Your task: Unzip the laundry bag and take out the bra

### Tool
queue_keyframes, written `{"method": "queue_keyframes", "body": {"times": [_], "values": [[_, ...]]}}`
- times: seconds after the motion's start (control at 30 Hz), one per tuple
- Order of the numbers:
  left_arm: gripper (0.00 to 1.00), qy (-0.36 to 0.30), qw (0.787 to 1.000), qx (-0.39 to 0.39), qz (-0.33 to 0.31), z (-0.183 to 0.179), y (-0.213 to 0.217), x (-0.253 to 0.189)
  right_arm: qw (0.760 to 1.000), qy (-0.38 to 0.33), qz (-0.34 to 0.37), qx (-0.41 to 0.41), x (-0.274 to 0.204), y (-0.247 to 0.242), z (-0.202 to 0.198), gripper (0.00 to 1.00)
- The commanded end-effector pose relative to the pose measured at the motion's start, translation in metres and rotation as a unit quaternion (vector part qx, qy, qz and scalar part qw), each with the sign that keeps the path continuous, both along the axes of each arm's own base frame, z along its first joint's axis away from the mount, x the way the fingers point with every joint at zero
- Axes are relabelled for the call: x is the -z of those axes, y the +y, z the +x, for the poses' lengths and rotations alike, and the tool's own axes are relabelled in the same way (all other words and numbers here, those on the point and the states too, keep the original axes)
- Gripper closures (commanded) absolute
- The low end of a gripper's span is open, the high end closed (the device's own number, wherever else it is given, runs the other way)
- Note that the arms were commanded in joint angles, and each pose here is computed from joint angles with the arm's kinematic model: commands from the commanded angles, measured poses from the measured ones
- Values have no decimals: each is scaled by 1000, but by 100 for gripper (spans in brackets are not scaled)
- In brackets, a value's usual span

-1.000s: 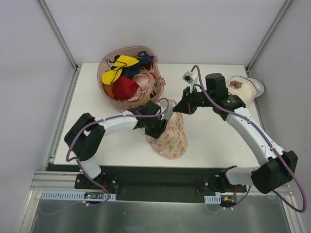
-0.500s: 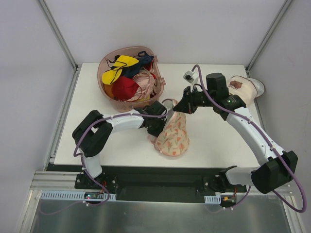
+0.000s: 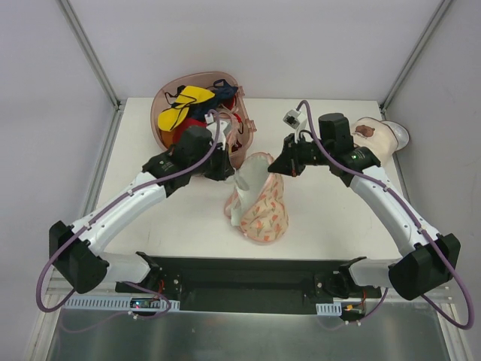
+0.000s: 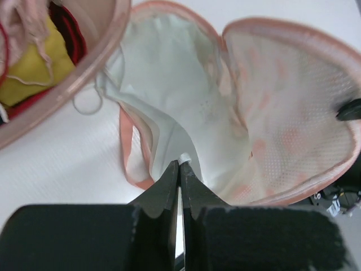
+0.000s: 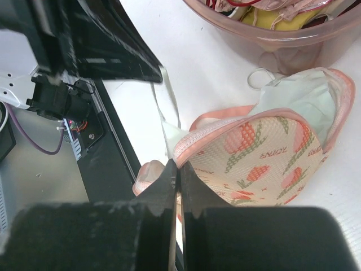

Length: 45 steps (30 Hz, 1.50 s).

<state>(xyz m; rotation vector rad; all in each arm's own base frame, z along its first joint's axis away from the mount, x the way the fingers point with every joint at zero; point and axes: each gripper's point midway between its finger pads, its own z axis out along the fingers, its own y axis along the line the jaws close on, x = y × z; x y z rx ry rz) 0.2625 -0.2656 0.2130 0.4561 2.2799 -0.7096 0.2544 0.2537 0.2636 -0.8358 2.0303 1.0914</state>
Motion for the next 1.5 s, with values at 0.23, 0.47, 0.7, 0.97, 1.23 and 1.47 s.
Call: {"method": "queue_keyframes", "body": {"times": [0.23,0.47,0.7,0.97,1.23,1.47], "values": [[100,-18,999,-31,-11,16,17,-23,999,-45,21,-1,-24,-1,1,99],[100,-165,980,-38,-107,32,26,-172,999,-41,26,-9,-24,-1,-3,99],[100,-287,945,-44,-153,57,26,-295,999,-19,28,-5,-15,-4,-16,99],[100,-429,877,-82,-200,66,41,-405,1000,-7,22,11,4,-14,-30,99],[100,-493,841,-142,-173,109,62,-436,1000,-6,29,7,1,-12,-30,99],[100,-460,856,-169,-165,191,71,-391,999,-6,31,9,1,-12,-31,99]]}}
